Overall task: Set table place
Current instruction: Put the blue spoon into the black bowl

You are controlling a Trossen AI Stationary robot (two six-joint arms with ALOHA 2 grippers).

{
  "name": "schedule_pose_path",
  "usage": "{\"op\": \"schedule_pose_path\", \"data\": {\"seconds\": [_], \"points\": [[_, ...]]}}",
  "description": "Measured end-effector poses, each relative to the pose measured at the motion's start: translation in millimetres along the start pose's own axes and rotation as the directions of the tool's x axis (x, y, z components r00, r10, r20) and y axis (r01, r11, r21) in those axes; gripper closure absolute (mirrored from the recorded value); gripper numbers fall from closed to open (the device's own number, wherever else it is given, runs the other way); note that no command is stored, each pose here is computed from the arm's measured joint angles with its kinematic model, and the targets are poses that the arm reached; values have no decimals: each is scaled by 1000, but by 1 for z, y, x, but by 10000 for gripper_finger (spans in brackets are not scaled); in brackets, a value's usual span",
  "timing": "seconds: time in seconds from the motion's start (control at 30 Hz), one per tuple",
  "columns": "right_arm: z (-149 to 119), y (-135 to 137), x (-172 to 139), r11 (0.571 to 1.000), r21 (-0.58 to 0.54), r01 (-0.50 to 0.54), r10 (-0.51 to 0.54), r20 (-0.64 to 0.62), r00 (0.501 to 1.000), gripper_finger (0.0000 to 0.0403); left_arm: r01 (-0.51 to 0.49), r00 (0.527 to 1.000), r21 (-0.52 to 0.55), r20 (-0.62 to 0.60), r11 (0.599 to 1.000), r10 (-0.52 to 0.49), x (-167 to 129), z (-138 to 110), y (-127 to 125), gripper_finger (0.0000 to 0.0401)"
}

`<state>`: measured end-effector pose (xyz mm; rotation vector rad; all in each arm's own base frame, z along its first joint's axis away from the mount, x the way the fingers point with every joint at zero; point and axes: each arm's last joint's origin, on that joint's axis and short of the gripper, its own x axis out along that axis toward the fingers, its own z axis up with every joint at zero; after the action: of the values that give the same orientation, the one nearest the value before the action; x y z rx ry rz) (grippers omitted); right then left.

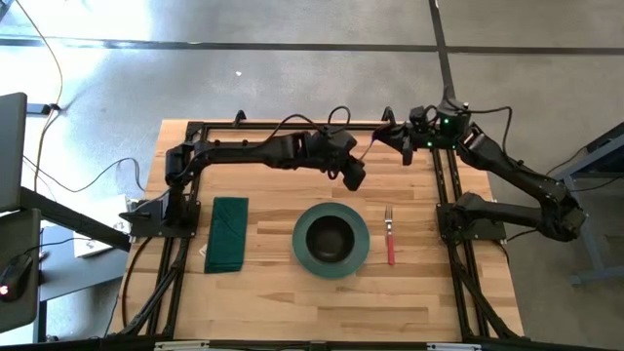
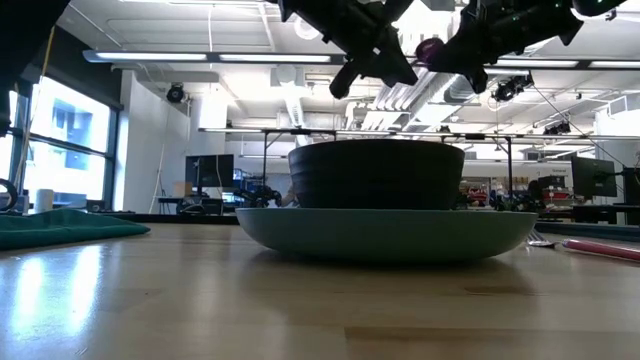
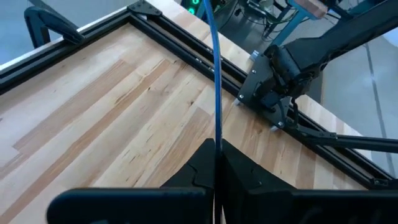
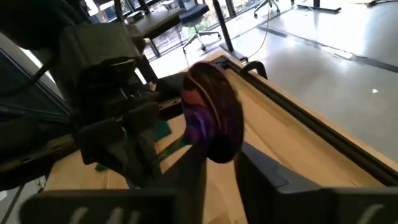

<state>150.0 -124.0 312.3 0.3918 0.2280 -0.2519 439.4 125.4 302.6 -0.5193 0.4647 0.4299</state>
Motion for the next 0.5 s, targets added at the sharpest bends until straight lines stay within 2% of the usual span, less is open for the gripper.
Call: {"op": "schedule_pose_path", "data": {"seconds": [0.2,0.37,0.5], "points": [[3,1,-1,1000,-20,2,-2,28,1000,287,-8,999,35,32,999,7,-7,12,-5,401],[20,11,-13,996,-84,7,-2,58,998,279,-75,997,54,-3,996,75,-14,15,-5,401],[38,24,-29,989,-143,26,-26,6,1000,279,-113,993,60,-39,992,116,-14,11,-3,401]]}}
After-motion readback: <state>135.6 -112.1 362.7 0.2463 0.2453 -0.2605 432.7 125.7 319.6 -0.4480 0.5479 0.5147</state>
